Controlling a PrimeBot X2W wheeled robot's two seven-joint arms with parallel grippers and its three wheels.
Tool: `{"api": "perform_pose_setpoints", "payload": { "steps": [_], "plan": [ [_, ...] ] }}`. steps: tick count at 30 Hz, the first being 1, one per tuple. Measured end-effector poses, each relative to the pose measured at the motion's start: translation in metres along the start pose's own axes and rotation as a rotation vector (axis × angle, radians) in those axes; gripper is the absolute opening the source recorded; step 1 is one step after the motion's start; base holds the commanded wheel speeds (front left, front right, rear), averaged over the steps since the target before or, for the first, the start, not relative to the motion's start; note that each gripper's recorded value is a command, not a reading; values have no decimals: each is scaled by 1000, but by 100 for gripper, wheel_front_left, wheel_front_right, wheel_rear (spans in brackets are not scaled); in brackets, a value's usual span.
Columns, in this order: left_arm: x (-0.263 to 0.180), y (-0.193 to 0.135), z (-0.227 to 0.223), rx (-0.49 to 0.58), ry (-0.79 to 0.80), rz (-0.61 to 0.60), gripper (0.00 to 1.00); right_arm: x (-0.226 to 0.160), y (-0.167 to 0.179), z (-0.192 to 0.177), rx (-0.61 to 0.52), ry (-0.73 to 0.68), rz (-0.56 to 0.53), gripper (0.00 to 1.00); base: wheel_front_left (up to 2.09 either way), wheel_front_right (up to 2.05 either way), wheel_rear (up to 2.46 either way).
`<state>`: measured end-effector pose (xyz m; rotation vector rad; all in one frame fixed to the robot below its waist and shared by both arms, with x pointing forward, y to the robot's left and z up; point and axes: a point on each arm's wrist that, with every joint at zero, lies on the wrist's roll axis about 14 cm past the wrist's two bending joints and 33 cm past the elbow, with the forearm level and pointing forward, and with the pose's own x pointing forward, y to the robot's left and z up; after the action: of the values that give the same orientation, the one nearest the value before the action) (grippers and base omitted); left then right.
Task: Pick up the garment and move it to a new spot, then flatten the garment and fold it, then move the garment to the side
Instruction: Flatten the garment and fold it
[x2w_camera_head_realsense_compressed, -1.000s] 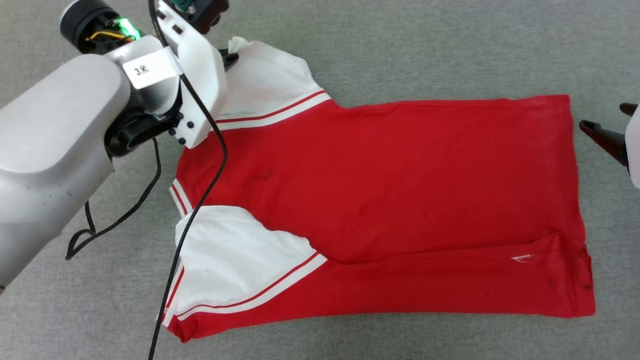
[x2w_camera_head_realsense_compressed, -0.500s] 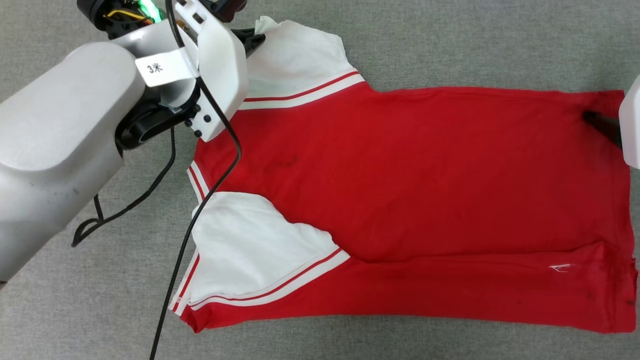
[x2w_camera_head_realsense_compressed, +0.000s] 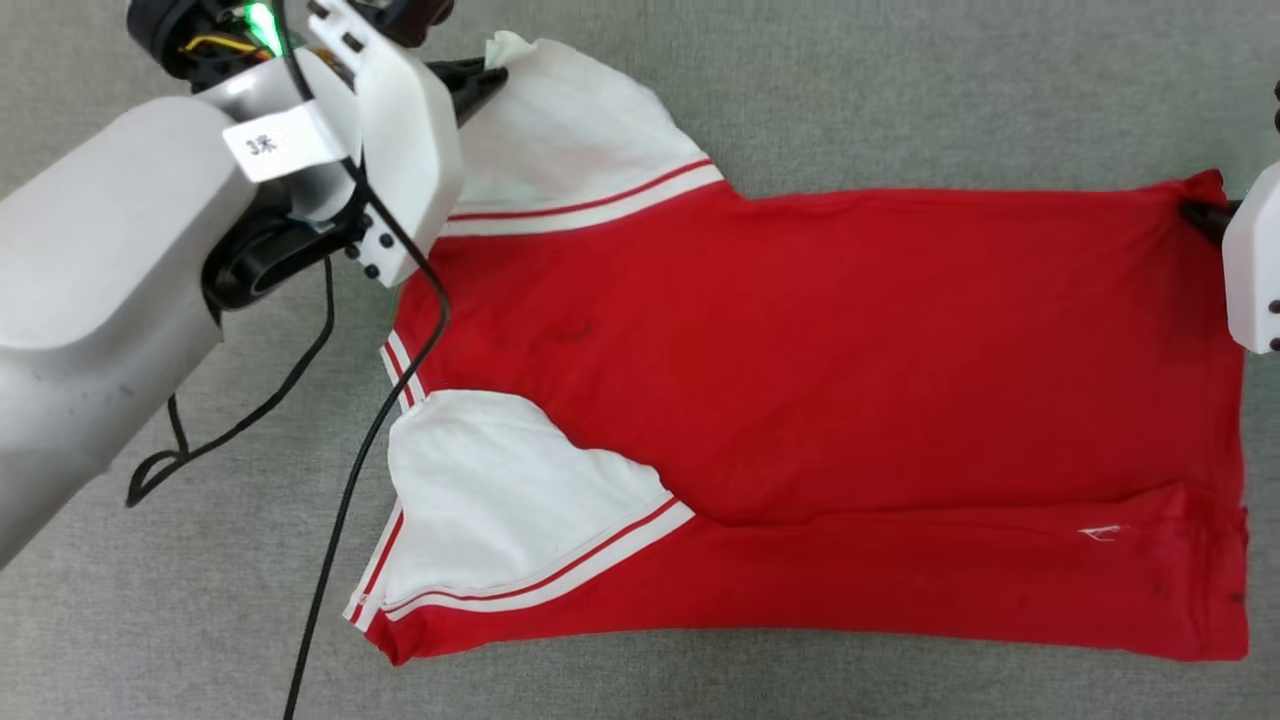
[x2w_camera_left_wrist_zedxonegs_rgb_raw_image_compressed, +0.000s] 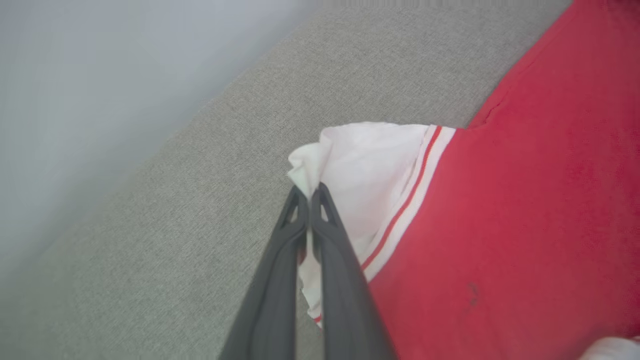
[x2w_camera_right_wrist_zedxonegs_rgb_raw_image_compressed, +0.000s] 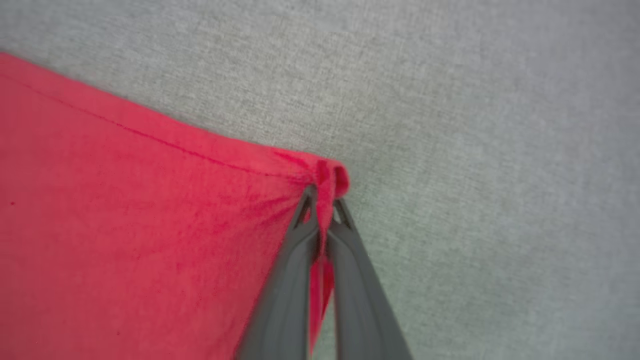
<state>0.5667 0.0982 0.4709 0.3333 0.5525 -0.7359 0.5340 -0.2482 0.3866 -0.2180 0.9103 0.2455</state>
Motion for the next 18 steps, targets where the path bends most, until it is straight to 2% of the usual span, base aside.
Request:
{"api": "perform_pose_setpoints", "payload": {
  "steps": [9, 18],
  "plan": [
    [-39, -15, 9, -17, -60, 22, 0, -45, 4, 21, -45, -219, -7, 0, 0, 0, 0],
    [-88, -41, -7, -57, -99, 54, 0, -85, 26, -7, -34, -298, 28, 0, 0, 0, 0]
  ]
}}
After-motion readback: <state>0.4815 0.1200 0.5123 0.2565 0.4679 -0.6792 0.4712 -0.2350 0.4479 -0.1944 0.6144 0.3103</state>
